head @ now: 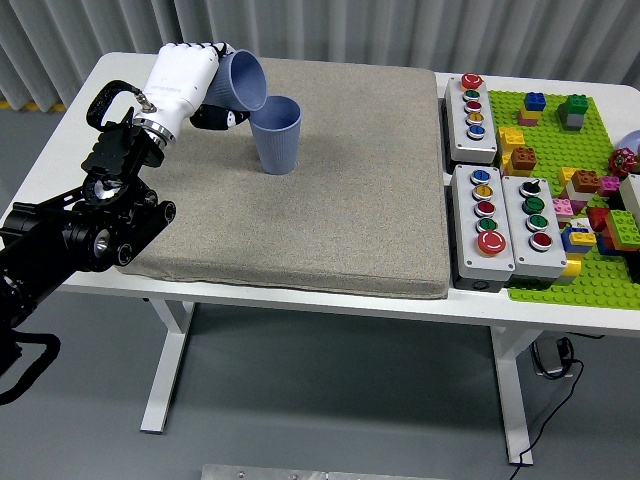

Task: Pick cup pour cup place

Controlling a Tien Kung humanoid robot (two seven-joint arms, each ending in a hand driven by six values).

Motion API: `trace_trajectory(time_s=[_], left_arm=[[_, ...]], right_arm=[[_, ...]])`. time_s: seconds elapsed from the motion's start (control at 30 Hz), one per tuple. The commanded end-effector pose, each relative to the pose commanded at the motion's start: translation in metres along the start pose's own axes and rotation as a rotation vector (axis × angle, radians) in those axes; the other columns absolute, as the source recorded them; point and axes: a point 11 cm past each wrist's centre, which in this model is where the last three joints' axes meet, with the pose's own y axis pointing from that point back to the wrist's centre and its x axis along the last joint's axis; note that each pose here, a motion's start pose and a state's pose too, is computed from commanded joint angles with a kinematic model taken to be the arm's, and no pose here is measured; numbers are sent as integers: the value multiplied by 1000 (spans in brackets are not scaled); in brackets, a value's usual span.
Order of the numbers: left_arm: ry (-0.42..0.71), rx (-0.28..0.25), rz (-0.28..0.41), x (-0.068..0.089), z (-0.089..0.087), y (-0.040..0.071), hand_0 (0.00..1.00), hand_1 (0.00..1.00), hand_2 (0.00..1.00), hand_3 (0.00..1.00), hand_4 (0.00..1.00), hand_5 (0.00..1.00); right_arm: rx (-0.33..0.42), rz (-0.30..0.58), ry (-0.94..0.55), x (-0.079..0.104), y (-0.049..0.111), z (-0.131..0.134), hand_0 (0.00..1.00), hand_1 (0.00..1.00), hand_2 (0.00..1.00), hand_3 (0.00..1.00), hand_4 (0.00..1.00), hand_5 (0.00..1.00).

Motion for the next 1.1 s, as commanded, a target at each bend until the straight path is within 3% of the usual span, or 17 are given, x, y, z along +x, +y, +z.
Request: trace_trajectory(time_s=[1.1], left_arm=[[-237,-55,-32,9,2,-10,469,512,548,550,837,130]], right_arm=[[0,0,-4,0,0,0,700,706,670,637,64,313]])
